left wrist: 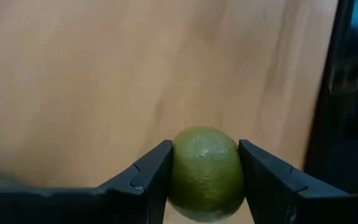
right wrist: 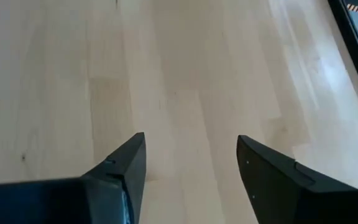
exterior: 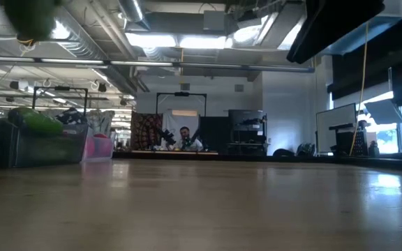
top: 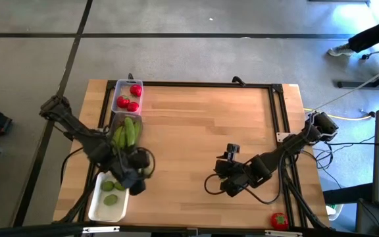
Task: Sort produce into baskets
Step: Put the lime into the white bin
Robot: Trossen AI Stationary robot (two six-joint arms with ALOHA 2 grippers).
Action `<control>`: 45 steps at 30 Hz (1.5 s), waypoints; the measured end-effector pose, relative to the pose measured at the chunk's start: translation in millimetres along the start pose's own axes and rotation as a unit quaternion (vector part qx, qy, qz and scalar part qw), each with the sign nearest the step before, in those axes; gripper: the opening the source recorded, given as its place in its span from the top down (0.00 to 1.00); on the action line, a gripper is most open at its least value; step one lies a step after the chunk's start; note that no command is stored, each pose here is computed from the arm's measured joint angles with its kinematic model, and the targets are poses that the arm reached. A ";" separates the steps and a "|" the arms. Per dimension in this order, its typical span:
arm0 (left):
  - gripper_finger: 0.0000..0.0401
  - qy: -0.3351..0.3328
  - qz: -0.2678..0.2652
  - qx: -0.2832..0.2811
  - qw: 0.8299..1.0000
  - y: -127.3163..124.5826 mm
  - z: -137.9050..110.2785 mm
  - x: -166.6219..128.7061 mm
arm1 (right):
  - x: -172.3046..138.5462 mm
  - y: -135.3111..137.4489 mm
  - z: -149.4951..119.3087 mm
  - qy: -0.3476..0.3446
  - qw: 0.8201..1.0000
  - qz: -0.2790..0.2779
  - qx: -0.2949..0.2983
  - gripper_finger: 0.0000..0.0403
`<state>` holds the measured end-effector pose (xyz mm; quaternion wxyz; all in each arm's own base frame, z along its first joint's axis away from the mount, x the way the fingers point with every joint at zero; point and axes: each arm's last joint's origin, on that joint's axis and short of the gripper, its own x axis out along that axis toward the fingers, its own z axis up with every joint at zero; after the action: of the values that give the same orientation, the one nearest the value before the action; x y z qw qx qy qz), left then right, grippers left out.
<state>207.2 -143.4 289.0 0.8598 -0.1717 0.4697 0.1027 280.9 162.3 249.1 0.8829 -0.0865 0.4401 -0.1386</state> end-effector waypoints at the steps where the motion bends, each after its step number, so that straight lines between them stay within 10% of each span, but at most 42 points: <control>1: 0.59 0.018 -0.003 -0.004 1.000 -1.4 -5.6 -1.6 | 0.3 0.1 -0.3 0.000 1.000 0.000 0.000 0.48; 20: 0.59 0.188 0.011 -0.076 0.979 -3.5 -112.1 12.5 | 0.5 -0.3 -0.4 -0.003 1.000 -0.007 -0.001 0.48; 34: 0.58 0.191 0.031 -0.103 0.976 15.8 -137.9 40.0 | 0.6 -0.8 -0.3 -0.007 1.000 -0.015 -0.002 0.48; 45: 0.35 0.207 0.036 -0.108 0.972 17.9 -136.4 41.9 | 0.7 -0.8 -0.4 -0.007 1.000 -0.015 -0.002 0.48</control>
<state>118.3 -179.7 182.0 0.7161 -0.2638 0.6295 0.1464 280.9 161.3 248.6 0.8837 -0.0963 0.4327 -0.1505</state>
